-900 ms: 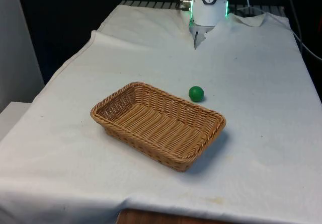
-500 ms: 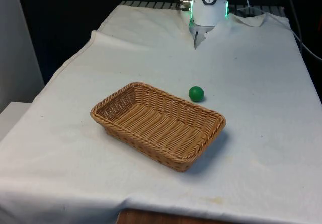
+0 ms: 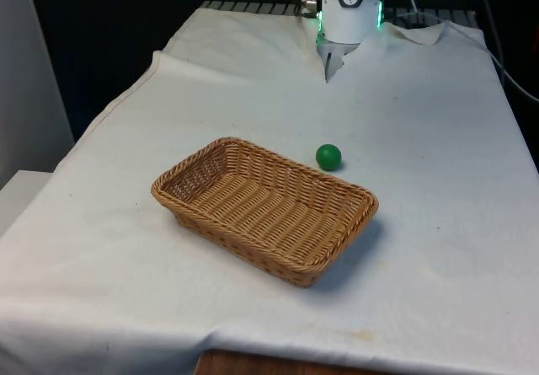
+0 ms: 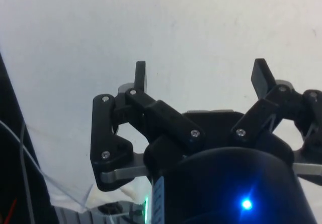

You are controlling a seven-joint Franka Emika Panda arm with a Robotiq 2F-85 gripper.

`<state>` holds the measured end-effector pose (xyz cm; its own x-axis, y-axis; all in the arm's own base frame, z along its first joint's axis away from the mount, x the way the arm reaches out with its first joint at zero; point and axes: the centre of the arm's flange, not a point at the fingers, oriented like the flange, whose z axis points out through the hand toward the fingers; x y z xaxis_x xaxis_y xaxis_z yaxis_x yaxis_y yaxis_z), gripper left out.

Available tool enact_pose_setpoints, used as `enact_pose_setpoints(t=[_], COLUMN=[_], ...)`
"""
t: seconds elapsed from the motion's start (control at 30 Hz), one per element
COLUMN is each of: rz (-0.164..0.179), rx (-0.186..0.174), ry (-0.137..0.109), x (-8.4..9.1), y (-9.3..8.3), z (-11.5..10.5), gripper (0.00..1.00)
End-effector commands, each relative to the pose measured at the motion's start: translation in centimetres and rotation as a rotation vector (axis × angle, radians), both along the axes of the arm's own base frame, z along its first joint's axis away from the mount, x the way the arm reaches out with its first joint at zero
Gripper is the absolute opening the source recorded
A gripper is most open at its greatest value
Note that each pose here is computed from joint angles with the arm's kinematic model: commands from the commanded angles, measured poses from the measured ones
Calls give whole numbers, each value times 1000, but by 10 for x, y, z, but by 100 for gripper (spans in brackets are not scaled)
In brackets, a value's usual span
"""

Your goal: Pick up the ball and place it into the basket.

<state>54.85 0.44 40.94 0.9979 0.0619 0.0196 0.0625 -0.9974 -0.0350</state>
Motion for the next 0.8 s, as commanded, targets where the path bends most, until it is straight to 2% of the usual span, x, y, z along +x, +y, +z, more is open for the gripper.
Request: enact_pose_setpoints(t=[0.0, 0.13, 0.17, 0.2, 0.43, 0.47, 0.53, 0.7, 0.73, 0.77], rz=[5, 14, 11, 15, 30, 27, 36, 45, 42, 46], rx=[1, -6, -12, -8, -23, -30, -28, -38, -48, -42], ry=[-9, -12, -4, -13, -16, -7, -19, -21, -13, -21], x=[1, 1, 0, 1, 0, 0, 0, -1, 0, -1], y=[2, 5, 4, 6, 14, 12, 18, 23, 22, 24], z=[-5, -18, -18, -22, -51, -47, -62, -80, -80, -87], gripper=[100, 100, 100, 100, 100, 100, 100, 100, 100, 100])
